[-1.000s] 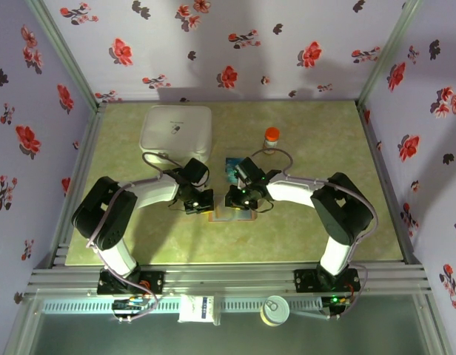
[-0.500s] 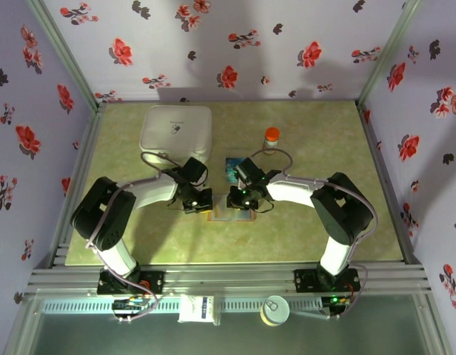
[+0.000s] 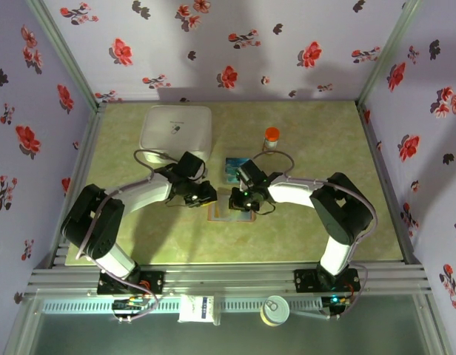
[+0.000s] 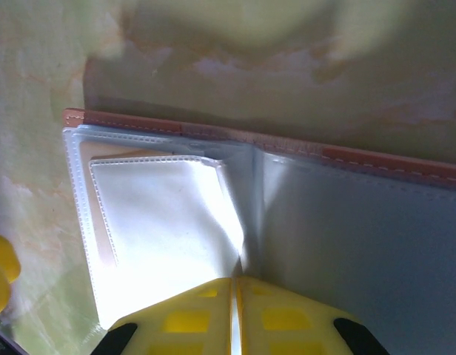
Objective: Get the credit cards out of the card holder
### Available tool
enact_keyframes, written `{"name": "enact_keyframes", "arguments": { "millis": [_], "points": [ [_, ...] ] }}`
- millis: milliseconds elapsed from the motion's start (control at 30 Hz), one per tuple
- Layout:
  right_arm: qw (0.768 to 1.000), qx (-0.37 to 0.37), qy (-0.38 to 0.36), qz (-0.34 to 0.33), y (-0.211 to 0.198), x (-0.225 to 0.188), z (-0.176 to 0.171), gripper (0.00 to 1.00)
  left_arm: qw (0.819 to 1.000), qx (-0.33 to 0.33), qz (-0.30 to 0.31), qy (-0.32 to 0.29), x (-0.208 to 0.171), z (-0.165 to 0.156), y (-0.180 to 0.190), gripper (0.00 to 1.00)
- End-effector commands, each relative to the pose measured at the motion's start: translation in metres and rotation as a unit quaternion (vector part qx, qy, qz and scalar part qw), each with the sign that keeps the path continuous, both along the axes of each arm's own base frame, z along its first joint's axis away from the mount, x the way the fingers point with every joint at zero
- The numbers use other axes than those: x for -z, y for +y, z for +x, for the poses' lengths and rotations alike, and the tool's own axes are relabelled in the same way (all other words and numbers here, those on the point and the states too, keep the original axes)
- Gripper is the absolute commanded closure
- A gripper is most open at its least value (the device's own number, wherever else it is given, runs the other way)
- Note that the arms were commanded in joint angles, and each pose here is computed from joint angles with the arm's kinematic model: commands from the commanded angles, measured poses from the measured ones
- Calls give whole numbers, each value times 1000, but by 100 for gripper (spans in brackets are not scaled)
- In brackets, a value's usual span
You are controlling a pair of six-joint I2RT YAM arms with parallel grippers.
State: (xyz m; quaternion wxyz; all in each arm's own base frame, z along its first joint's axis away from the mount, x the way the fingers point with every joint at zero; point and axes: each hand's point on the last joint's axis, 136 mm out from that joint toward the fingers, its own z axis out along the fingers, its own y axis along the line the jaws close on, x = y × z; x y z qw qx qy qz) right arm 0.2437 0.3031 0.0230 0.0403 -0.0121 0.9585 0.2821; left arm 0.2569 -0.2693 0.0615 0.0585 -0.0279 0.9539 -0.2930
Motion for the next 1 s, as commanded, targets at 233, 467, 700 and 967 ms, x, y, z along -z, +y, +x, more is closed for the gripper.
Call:
{"name": "enact_keyframes", "arguments": {
  "millis": [233,467,700,967],
  "points": [
    [999,10,8,34,-7,4,-1,88,999,0,-36,26,24,-2,-21,63],
    [999,9,9,47,-6,1,-3,87,999,-1,-18,28,28,-2,-18,62],
    [997,12,8,74,-3,-2,-3,87,999,4,-23,34,32,-3,-26,72],
    [995,10,-16,101,3,-28,2,83,999,9,-51,15,7,2,-36,78]
  ]
}}
